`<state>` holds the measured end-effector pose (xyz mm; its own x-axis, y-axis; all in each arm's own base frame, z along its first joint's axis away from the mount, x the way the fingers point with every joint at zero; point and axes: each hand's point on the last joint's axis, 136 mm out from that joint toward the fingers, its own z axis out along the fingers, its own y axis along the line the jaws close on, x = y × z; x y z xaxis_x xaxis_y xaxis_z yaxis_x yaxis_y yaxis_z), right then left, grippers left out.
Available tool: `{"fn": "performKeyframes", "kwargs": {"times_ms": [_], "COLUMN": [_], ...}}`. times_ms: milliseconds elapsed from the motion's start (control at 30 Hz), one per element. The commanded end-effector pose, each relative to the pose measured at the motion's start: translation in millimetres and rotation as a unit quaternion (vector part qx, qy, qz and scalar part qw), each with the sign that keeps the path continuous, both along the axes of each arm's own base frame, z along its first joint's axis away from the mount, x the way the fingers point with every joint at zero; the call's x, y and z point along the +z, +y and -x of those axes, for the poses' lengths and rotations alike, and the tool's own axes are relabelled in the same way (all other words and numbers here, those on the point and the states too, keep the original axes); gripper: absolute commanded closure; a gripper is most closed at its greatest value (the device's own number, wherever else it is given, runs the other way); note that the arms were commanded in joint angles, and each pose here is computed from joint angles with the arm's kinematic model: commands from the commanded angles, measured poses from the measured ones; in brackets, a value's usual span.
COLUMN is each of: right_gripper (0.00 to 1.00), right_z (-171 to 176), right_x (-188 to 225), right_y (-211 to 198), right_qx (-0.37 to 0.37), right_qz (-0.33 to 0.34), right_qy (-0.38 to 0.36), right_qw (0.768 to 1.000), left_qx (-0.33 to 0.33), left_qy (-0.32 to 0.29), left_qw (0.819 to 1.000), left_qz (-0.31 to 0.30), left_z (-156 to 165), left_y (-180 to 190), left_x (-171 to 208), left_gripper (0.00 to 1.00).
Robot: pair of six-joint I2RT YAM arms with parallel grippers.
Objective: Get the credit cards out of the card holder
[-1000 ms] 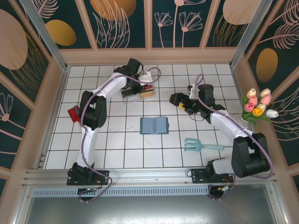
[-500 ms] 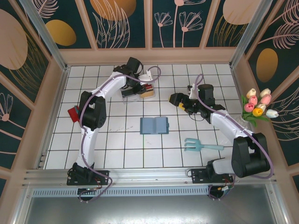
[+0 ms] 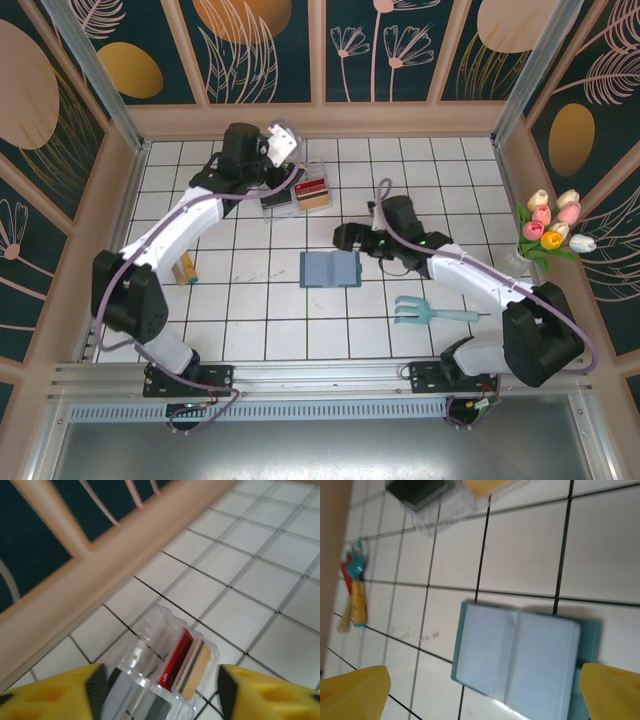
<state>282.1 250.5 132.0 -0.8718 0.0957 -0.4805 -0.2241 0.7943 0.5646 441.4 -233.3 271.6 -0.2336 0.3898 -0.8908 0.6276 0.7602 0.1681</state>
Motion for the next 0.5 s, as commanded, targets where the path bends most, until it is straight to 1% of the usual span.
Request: {"fn": "performKeyframes", "kwargs": {"times_ms": [0,33,67,100,133,233,333,433,467], "right_gripper": [0.04,0.05,0.06,0.08,0.09,0.09,0.08,0.04,0.01], "right_z": [-3,2,6,10,13,19,20,18,17], "right_x": [-12,-17,-22,-28,-33,-46,-61,-73,-76], "right_y": [-4,2,8,14,18,30,36,43,46], "right_qx": [-0.039,-0.033,-0.026,-0.017,-0.017,-0.012,-0.01,-0.007,-0.009], "right_qz": [0.085,0.096,0.111,0.124,0.14,0.185,0.228,0.258,0.264], "right_qy": [-0.017,-0.014,-0.013,-0.008,-0.004,-0.002,0.006,0.013,0.017], "right_qw": [0.995,0.995,0.993,0.992,0.99,0.983,0.974,0.966,0.964], "left_qx": [0.149,0.167,0.181,0.192,0.199,0.235,0.285,0.321,0.326], "left_qy": [-0.023,-0.019,-0.016,-0.011,-0.007,0.022,0.048,0.084,0.111], "left_qw": [0.979,0.974,0.969,0.963,0.96,0.946,0.925,0.904,0.9], "left_qz": [0.136,0.149,0.169,0.188,0.199,0.222,0.246,0.271,0.267], "left_z": [-11,-7,-3,2,5,14,24,32,37], "left_y": [35,42,47,51,54,65,82,90,90], "left_x": [32,31,31,28,26,14,-5,-23,-42], "left_gripper": [0.24,0.2,0.08,0.03,0.01,0.02,0.02,0.01,0.02]}}
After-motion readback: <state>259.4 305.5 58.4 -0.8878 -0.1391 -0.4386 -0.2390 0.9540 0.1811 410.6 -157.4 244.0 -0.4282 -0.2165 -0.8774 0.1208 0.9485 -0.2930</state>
